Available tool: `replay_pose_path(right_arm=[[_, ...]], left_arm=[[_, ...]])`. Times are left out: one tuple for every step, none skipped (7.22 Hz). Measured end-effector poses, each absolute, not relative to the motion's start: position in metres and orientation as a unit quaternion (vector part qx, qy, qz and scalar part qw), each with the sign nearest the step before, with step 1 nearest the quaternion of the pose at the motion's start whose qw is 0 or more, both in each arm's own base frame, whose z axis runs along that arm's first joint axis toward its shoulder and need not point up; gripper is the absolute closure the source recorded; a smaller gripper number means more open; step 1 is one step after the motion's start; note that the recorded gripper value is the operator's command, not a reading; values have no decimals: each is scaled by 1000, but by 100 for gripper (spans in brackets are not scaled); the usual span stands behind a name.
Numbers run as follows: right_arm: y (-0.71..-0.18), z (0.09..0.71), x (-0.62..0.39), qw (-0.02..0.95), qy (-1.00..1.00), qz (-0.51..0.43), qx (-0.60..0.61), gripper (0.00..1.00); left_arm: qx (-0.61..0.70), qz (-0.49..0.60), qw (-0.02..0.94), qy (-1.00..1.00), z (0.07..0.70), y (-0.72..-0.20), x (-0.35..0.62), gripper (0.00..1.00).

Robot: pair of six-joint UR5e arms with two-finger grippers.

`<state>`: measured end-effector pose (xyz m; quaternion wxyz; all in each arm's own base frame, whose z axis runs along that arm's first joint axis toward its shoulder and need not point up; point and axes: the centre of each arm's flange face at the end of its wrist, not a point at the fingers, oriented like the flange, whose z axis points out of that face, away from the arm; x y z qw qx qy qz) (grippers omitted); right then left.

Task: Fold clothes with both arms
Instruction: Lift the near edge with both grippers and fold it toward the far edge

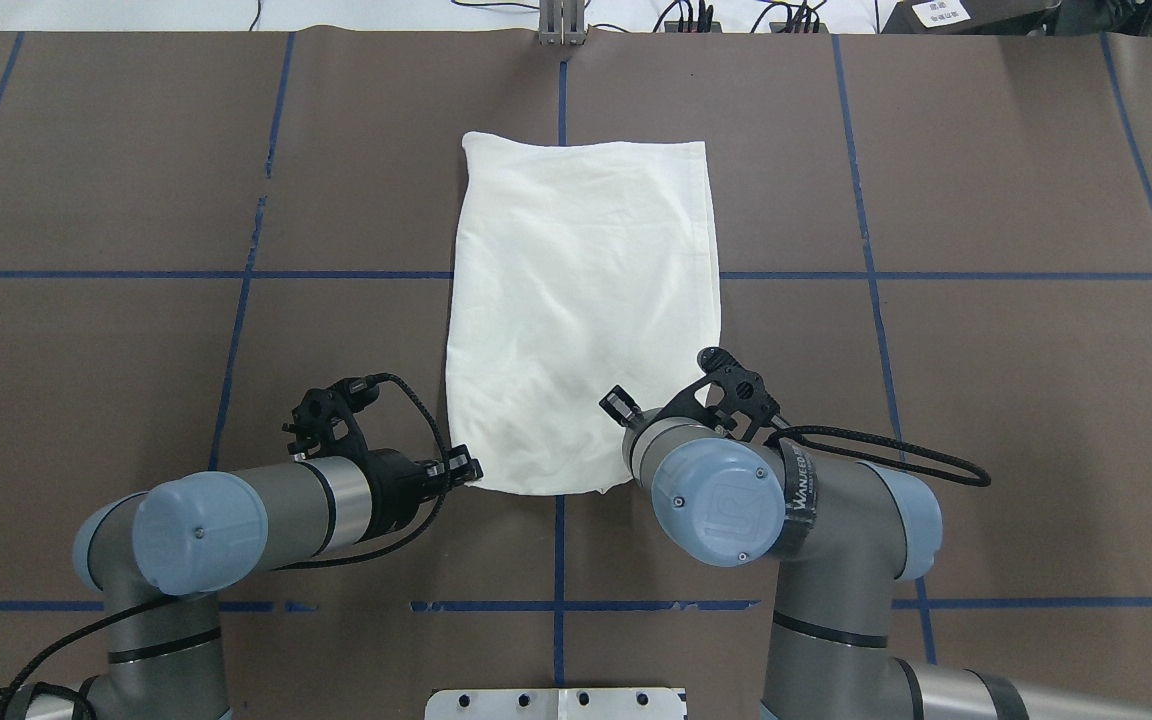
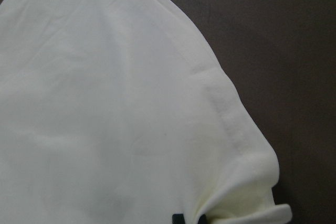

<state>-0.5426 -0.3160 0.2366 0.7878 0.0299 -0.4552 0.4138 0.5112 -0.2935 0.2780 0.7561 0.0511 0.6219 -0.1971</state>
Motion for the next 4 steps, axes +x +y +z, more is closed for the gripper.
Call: replay_pose_path(right_arm=[[-302,220,-519,782,-470,408,24,100],[-280,199,-495,783,-478,397,15,100],[-257,177,-469,787,-483,384,6,100],[-242,163,-451,791,-483,376,1,100]], left_arm=[[47,-193,756,623,252,-285,485,100],[40,-189,761,620,218,-274,454,100],[30,-183,767,614,185,-261,419,100],[18,-176,775,607,160,-249,392,100]])
